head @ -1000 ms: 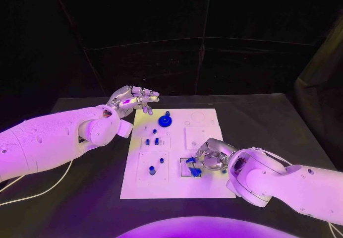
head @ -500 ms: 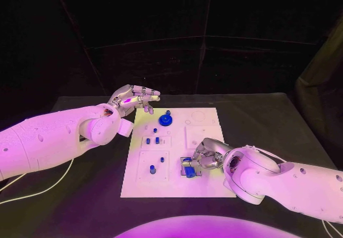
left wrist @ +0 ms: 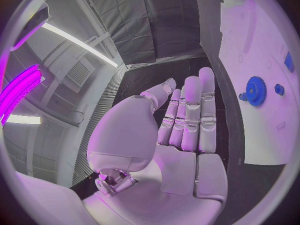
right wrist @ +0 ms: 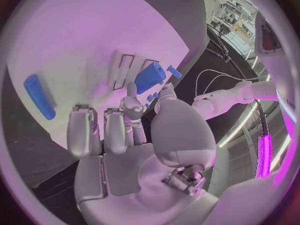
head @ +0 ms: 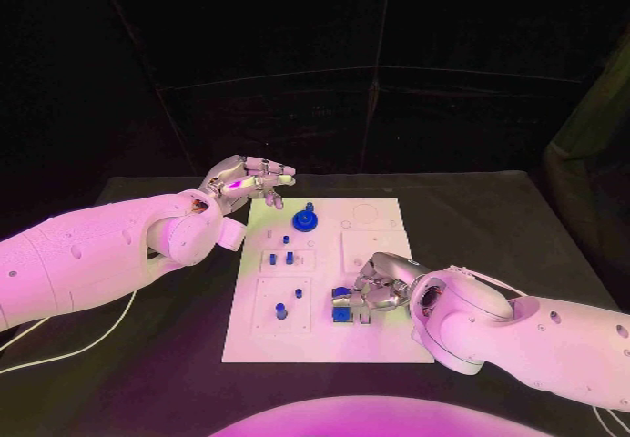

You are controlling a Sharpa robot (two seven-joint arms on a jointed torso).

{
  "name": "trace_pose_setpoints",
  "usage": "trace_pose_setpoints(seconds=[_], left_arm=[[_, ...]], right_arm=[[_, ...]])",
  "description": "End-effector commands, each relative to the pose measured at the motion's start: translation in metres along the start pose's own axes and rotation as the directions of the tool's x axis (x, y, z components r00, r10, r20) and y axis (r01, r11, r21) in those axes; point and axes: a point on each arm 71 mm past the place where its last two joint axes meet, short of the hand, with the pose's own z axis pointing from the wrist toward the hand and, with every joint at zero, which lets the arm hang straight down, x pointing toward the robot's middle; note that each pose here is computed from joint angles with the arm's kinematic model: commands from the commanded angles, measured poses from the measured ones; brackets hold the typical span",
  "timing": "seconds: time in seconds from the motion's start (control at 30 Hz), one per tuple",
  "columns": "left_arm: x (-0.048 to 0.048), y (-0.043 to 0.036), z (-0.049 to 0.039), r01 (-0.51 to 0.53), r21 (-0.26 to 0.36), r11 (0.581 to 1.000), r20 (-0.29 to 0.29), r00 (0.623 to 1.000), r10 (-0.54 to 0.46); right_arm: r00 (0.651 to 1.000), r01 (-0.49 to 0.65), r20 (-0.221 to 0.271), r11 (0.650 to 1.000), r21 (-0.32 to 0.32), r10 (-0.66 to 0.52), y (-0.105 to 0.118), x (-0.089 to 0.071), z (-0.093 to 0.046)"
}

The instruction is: Assemble the parts on the task board

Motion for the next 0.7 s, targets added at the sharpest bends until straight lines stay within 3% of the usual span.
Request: trace_pose_setpoints(seconds=[0.03,0.7], left_arm=[[0.0010,-0.0012,0.0004,0.007,-0.001,1.000,-0.010,1.000,-0.007],[0.0001,-0.0009,-0.0005,0.010,-0.004,1.000,-0.017,1.000,-0.010]], right_arm=[[0.999,0.038,0.025,0.999,-0.024,-0.037,0.0022,-0.0026,-0.0015],[0.996,0.087,0.012,0.992,-0.088,-0.087,0.0074,-0.0016,-0.0060]])
